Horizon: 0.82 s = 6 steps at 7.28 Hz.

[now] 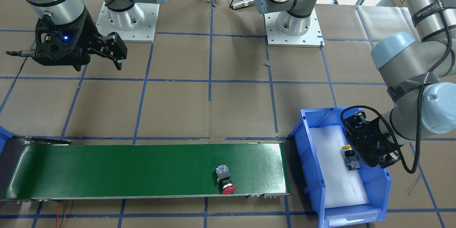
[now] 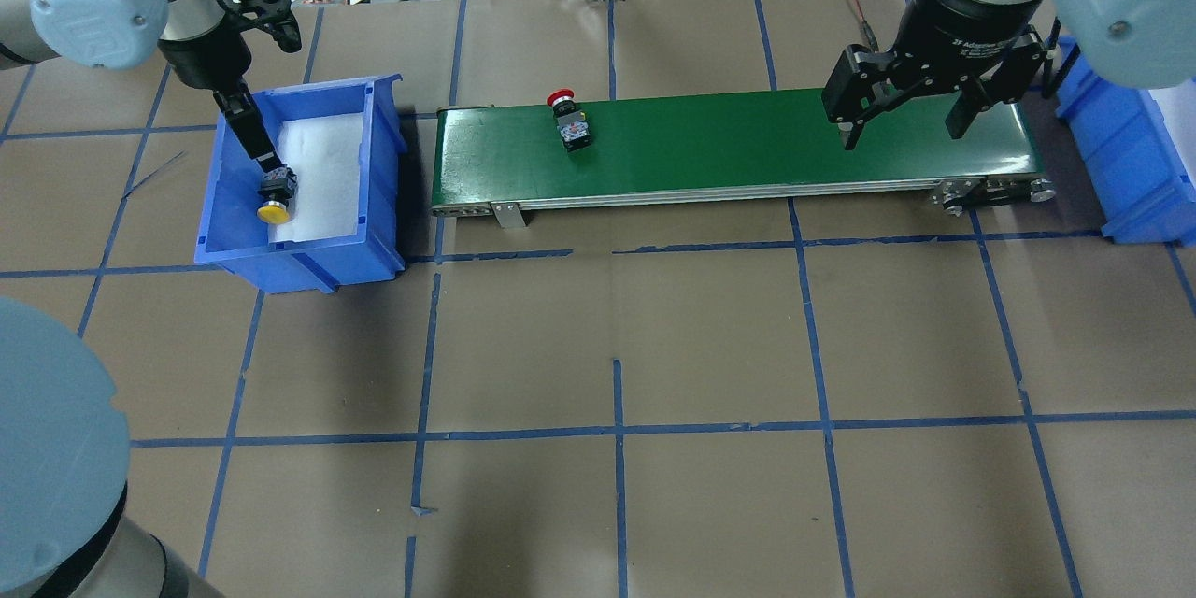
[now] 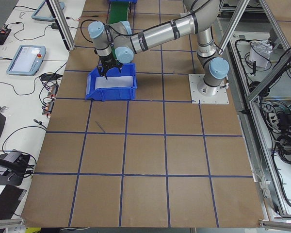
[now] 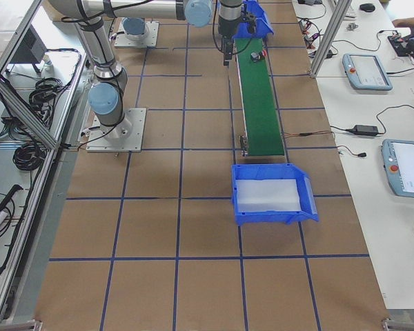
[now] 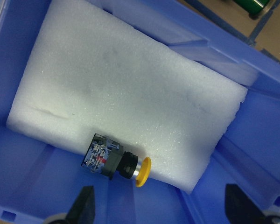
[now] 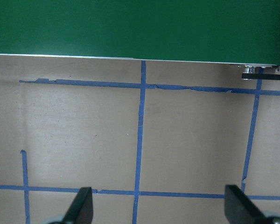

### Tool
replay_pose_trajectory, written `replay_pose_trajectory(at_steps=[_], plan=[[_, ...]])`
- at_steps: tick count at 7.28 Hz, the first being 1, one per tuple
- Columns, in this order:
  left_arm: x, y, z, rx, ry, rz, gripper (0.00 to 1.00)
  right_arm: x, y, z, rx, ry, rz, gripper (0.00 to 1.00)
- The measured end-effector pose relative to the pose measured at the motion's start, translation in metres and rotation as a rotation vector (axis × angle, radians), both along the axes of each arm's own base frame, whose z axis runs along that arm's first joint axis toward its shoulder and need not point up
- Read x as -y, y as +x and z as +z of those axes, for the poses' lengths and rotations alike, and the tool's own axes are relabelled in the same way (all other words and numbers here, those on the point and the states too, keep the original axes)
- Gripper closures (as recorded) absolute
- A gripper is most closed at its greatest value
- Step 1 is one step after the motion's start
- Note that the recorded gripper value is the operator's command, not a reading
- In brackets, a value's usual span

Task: Transport two buttons from left to right
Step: 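Grasp the yellow-capped button with left gripper while right lowers toward red button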

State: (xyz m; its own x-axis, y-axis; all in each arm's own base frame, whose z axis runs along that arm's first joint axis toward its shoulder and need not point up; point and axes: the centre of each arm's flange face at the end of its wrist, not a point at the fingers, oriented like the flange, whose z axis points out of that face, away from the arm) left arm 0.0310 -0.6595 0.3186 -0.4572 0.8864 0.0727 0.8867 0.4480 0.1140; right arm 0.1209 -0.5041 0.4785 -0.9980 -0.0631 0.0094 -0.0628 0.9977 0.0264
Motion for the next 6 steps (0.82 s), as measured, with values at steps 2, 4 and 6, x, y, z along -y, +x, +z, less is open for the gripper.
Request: replay_pose_trajectory(at_steps=[2,4,6], plan=[[0.002,0.004,-0.016,0.005,-0.037,-0.072,0.00,0.001,-0.001,-0.002,0.011,0.000,-0.004,0.00],[0.001,0.005,-0.026,0.008,-0.054,-0.109,0.01,0.002,-0.002,-0.005,0.010,0.001,-0.012,0.00],[0.003,0.006,-0.038,0.005,-0.058,-0.178,0.01,0.003,-0.002,-0.007,0.011,-0.003,-0.013,0.00]])
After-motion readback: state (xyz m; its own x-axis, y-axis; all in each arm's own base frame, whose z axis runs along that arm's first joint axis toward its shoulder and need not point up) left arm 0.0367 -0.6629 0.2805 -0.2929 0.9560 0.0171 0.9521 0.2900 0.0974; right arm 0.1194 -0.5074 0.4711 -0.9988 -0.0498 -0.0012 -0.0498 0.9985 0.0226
